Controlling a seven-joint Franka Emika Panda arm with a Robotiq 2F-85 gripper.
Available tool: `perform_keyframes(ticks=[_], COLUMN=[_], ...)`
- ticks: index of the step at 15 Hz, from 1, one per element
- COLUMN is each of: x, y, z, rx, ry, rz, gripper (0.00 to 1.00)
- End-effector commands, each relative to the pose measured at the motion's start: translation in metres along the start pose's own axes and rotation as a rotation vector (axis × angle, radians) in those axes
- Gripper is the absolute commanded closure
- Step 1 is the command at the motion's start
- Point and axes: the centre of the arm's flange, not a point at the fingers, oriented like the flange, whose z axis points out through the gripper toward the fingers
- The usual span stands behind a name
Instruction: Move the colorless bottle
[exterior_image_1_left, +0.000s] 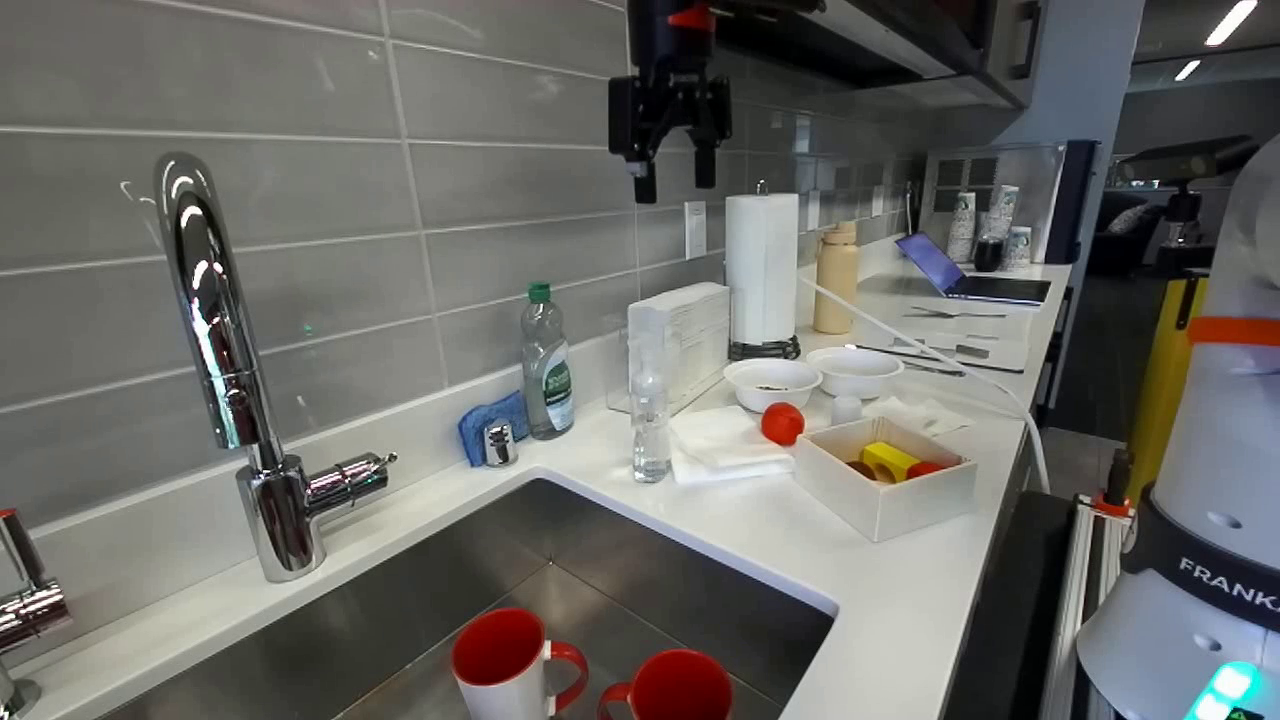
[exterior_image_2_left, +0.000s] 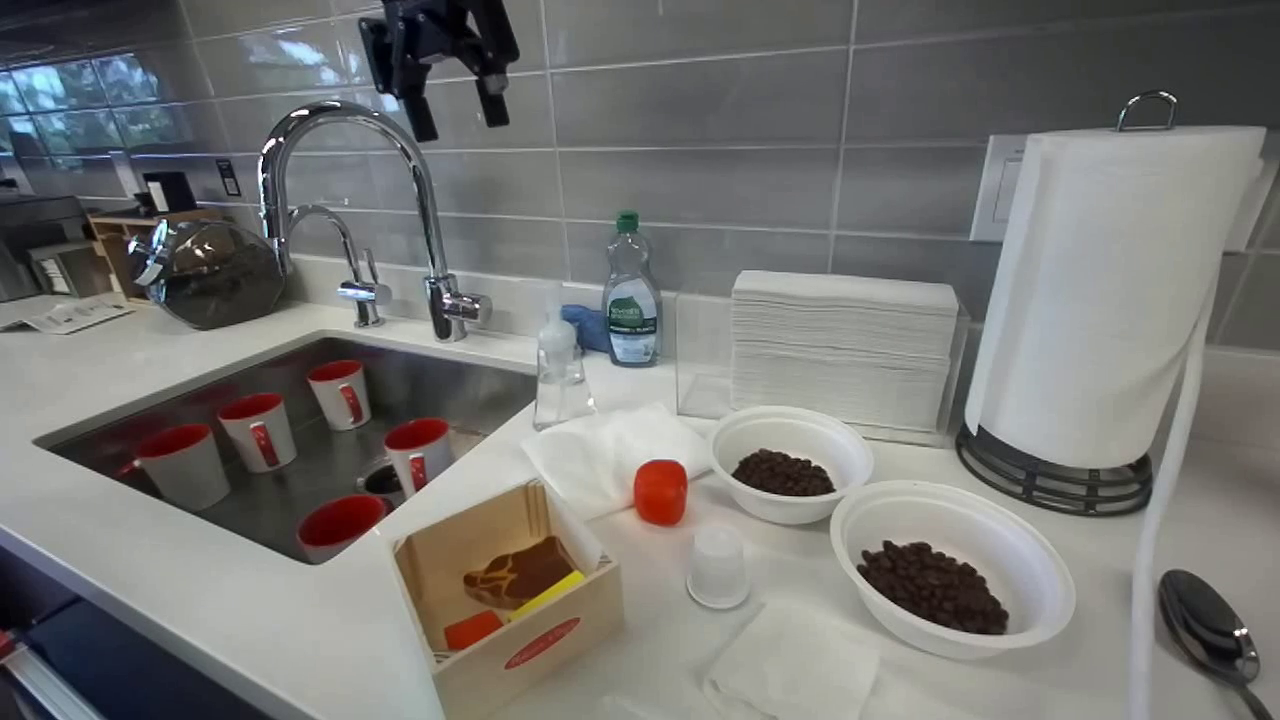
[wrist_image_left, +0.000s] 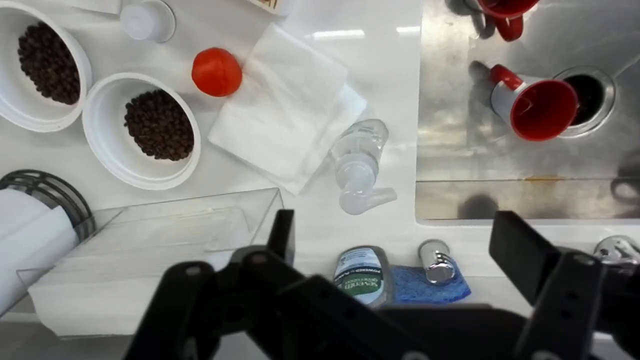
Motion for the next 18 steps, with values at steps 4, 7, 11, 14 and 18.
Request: perform_keyframes(ticks=[4, 7, 11, 14, 18], x=[0.029, 0.029, 0.021, 0.018, 0.022], y=[0.014, 0.009, -0.003, -0.010, -0.011], z=[0.055, 0.094, 0.139, 0.155, 0.163], rx=[-0.036, -0.058, -0.120, -0.127, -0.104], ry=[0.085, 0.095, 0.086, 0.085, 0.103], rz=[0.349, 0.507, 0.682, 0.768, 0.859], gripper=[0.00, 0.00, 0.00, 0.00, 0.00])
